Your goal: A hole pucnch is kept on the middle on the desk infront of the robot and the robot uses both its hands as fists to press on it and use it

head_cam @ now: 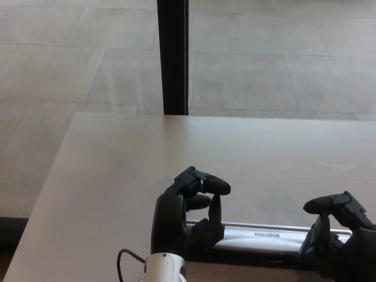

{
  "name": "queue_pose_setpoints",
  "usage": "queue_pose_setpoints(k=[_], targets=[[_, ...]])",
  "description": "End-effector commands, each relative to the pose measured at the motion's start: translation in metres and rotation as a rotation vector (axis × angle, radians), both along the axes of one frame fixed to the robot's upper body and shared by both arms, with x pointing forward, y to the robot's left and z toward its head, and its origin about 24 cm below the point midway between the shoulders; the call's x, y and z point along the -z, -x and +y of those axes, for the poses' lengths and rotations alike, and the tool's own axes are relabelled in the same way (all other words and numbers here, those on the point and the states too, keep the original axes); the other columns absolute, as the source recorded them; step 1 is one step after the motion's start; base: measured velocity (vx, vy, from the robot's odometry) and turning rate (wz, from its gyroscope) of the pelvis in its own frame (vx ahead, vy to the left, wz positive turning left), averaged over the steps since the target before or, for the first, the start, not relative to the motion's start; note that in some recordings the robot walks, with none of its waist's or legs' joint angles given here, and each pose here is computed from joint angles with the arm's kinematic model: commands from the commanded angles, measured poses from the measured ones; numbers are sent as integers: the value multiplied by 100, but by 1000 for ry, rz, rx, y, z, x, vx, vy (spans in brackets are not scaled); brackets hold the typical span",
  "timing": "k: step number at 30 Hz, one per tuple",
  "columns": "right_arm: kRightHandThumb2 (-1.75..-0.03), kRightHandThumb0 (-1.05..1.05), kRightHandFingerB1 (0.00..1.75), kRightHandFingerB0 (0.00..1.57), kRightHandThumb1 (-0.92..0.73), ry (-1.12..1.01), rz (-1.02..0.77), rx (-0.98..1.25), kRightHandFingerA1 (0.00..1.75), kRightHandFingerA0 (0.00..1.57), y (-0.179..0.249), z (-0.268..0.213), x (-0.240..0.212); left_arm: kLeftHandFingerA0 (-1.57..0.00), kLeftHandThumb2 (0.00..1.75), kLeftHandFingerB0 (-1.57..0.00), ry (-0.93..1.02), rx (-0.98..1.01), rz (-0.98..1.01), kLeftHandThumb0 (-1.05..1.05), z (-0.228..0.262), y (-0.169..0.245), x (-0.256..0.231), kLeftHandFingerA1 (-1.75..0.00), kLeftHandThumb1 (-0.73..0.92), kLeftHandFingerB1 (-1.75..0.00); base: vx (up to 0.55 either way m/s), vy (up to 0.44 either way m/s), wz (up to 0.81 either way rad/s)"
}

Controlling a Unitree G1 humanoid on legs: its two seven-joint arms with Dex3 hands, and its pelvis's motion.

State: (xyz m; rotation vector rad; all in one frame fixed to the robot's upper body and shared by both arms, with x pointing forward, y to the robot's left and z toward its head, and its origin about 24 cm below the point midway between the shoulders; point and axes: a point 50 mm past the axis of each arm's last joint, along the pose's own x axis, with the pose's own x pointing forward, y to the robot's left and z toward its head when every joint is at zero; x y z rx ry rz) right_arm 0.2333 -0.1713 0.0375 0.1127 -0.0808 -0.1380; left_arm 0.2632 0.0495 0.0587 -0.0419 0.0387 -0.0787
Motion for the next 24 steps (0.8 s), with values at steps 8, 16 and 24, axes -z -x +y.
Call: queue_pose_setpoints(k=[8, 16, 24], targets=[[-100, -31, 175, 66, -66, 334, -25, 207, 175, 98, 10, -27, 45, -89, 87, -57, 230, -169, -25, -33, -40, 8, -5, -175, 77, -156, 0, 0, 0], [-99, -33, 175, 64, -67, 569, 4, 176, 175, 97, 12, -26, 66, -87, 74, -62, 208, -241, -61, -35, -46, 7, 1, -175, 82, -149, 0, 0, 0], [-108, -26, 149, 76, -60, 688, 61, 73, 175, 97, 29, -25, 86, -83, 86, -62, 54, -332, -133, -36, -47, 5, 13, -175, 76, -158, 0, 0, 0]])
